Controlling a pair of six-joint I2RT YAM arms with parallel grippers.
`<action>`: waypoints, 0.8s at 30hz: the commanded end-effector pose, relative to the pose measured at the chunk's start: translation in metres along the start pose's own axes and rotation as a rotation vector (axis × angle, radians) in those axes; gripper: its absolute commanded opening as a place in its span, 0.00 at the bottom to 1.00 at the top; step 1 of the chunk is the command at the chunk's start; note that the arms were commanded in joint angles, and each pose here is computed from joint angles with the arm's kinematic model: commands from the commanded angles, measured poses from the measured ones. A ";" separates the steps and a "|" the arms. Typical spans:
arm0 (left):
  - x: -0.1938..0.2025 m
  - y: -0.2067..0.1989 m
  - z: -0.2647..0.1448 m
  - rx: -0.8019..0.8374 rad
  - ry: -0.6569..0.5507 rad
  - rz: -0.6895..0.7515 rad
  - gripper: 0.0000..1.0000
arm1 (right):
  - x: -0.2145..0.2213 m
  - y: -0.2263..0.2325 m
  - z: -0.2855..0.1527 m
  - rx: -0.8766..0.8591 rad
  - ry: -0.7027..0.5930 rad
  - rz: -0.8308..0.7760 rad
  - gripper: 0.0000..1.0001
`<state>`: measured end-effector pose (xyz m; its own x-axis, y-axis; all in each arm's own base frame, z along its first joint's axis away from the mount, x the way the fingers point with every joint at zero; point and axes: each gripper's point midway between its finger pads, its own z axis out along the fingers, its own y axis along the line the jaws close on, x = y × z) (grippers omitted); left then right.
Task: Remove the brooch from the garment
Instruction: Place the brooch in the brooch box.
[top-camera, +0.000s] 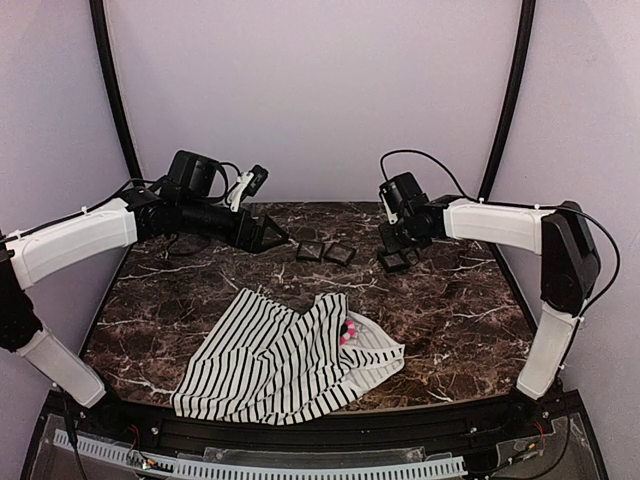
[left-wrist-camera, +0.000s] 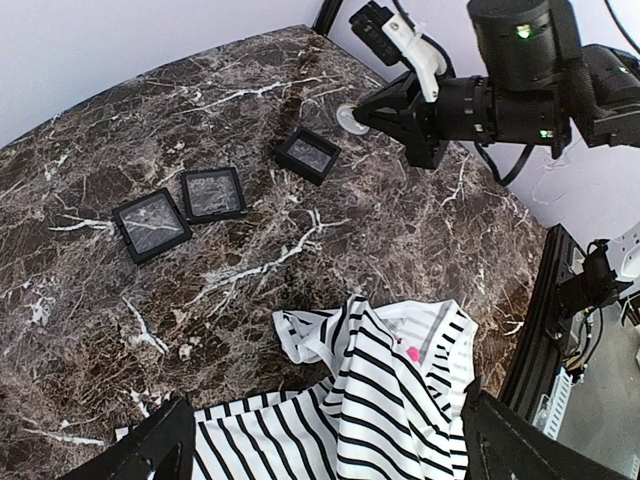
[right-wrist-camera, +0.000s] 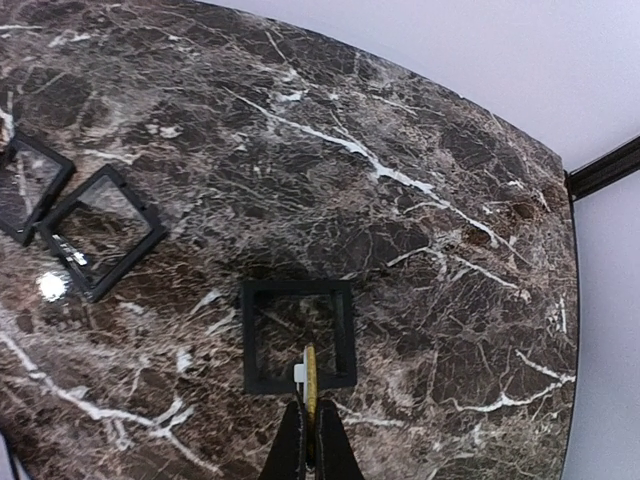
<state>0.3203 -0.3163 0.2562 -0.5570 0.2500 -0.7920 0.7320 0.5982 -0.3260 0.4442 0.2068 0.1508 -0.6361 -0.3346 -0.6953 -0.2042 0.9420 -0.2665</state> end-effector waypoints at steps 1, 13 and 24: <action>0.004 0.002 -0.002 -0.015 0.014 -0.019 0.94 | 0.001 -0.016 0.029 0.108 0.046 -0.061 0.00; 0.005 0.002 -0.002 -0.016 0.023 -0.029 0.94 | 0.026 -0.012 0.075 0.158 0.126 -0.111 0.00; 0.007 0.002 0.000 -0.013 0.032 -0.035 0.94 | 0.040 -0.015 0.093 0.210 0.168 -0.156 0.00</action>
<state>0.3190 -0.3138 0.2514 -0.5849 0.2483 -0.7721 0.7118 0.6136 -0.3419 0.4860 0.1827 0.0686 -0.7218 -0.4426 -0.5321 -0.1767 0.8612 -0.4767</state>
